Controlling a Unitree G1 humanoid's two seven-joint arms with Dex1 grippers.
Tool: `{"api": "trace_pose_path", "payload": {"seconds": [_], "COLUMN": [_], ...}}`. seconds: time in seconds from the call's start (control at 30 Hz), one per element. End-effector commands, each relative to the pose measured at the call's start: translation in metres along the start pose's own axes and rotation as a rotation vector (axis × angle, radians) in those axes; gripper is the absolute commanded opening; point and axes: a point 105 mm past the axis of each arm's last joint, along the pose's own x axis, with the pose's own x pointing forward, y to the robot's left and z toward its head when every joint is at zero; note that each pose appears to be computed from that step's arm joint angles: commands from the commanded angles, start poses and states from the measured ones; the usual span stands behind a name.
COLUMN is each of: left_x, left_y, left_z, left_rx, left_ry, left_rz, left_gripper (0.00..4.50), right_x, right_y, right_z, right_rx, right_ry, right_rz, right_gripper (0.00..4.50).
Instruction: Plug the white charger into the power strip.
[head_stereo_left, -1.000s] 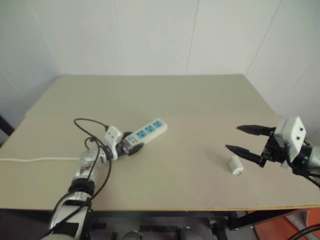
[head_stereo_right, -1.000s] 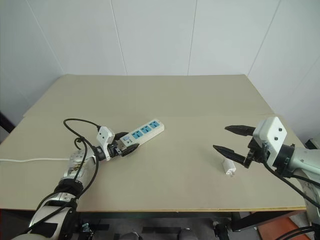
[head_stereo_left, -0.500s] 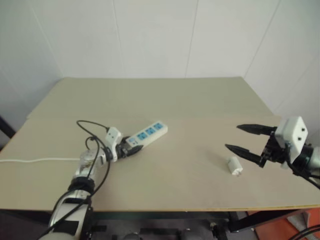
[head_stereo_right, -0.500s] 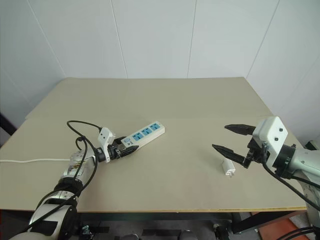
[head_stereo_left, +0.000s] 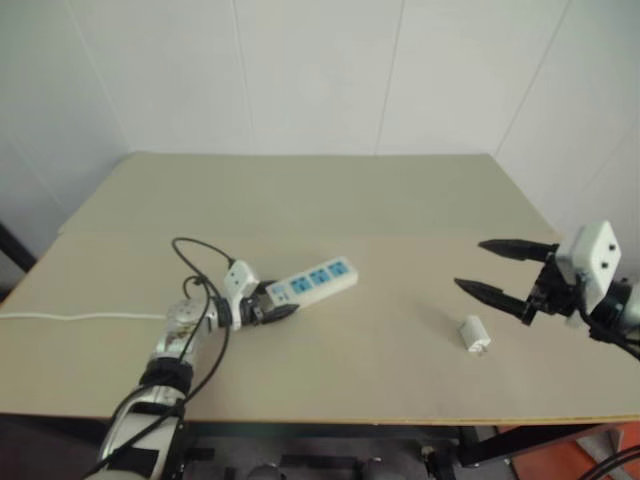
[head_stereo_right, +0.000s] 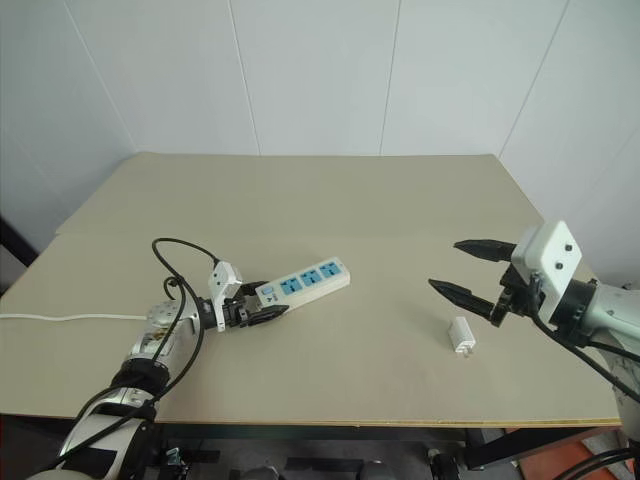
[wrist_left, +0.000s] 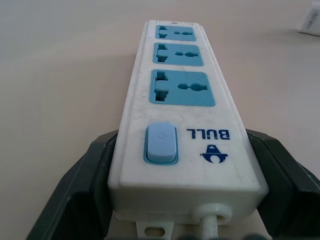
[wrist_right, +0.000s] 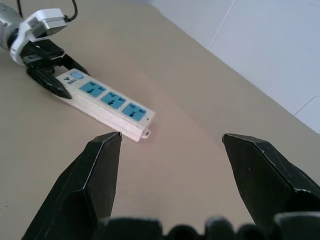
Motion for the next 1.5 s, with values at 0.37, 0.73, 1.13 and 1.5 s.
{"api": "trace_pose_path", "payload": {"seconds": [0.37, 0.73, 1.13, 1.5], "left_x": [0.015, 0.015, 0.021, 0.019], "left_y": [-0.042, -0.051, -0.055, -0.050], "left_z": [-0.002, -0.007, -0.011, -0.014], "left_rx": [0.127, 0.135, 0.126, 0.125], "left_ry": [0.102, 0.131, 0.116, 0.122], "left_rz": [-0.373, -0.471, -0.456, -0.394], "left_gripper": [3.31, 3.31, 3.31, 3.31], "right_x": [0.014, 0.016, 0.018, 0.026], "right_y": [-0.052, -0.052, -0.030, -0.010], "right_z": [-0.017, -0.021, -0.059, -0.077], "right_rx": [0.281, 0.592, 0.667, 0.676], "right_ry": [0.346, 0.774, 1.147, 1.236], "right_rz": [-0.271, -0.231, -0.093, -0.027], "right_gripper": [3.82, 3.82, 3.82, 3.82]}}
